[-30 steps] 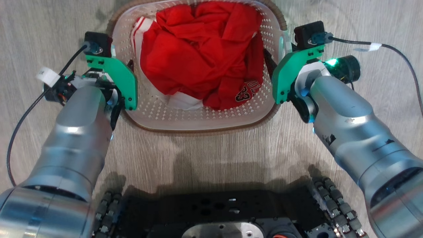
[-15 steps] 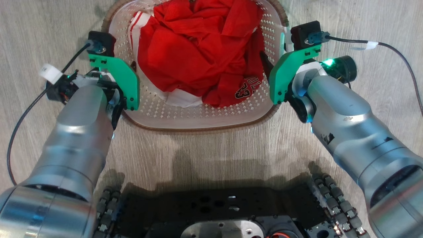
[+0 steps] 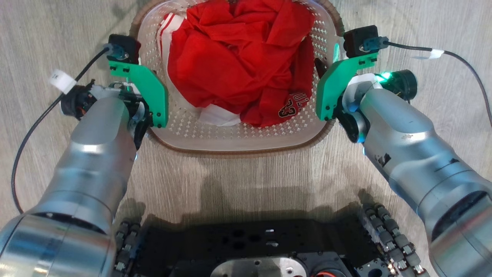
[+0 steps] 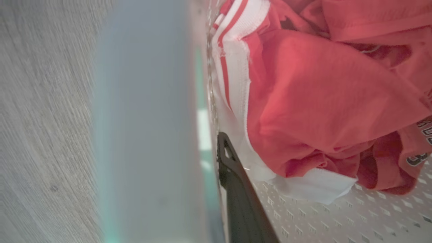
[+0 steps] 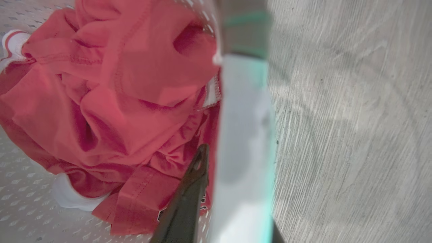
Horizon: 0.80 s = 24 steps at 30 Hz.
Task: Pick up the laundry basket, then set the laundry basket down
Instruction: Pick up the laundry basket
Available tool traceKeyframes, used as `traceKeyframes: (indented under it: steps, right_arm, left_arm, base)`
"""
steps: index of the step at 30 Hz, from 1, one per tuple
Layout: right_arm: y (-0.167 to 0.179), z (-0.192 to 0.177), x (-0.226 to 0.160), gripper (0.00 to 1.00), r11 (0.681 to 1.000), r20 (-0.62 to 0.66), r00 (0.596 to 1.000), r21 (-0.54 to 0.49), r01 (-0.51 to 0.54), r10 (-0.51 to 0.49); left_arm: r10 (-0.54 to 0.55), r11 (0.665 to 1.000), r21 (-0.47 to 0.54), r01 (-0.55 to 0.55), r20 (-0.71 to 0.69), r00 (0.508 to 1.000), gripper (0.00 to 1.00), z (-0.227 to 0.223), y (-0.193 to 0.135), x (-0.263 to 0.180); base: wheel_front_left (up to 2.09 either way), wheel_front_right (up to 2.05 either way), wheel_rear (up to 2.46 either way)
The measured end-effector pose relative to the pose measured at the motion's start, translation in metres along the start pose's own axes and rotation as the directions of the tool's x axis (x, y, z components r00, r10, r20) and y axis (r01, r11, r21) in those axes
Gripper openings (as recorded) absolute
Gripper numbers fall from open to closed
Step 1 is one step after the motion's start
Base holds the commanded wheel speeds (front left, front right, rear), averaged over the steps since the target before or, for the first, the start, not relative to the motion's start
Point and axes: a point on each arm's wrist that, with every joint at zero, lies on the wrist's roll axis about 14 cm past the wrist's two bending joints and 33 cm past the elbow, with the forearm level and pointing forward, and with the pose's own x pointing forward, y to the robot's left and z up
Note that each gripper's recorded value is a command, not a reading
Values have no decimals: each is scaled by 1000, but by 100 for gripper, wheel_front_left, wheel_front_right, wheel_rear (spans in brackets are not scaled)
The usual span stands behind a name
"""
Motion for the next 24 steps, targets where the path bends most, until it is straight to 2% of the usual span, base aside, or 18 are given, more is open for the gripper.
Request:
traceKeyframes:
  steps: [6,13,18,24]
  right_arm:
    - [0,3,-9,0,1000,-13,1000,2,10,-10]
    - [7,16,-27,0,999,-31,999,-51,10,-11]
    - [12,27,-48,0,997,-26,999,-78,20,-22]
    - [26,22,-81,0,998,-43,999,-62,21,-24]
  left_arm:
    - [-20,999,30,21,-10,1000,0,4,-7,-7]
    - [-35,998,50,36,-21,999,0,7,-18,-26]
    - [-46,996,76,46,-2,999,0,11,-27,-47]
    - [-46,993,107,44,15,999,0,7,-38,-80]
  base:
    - [0,0,0]
    - [0,0,0]
    - [0,0,0]
    - [0,0,0]
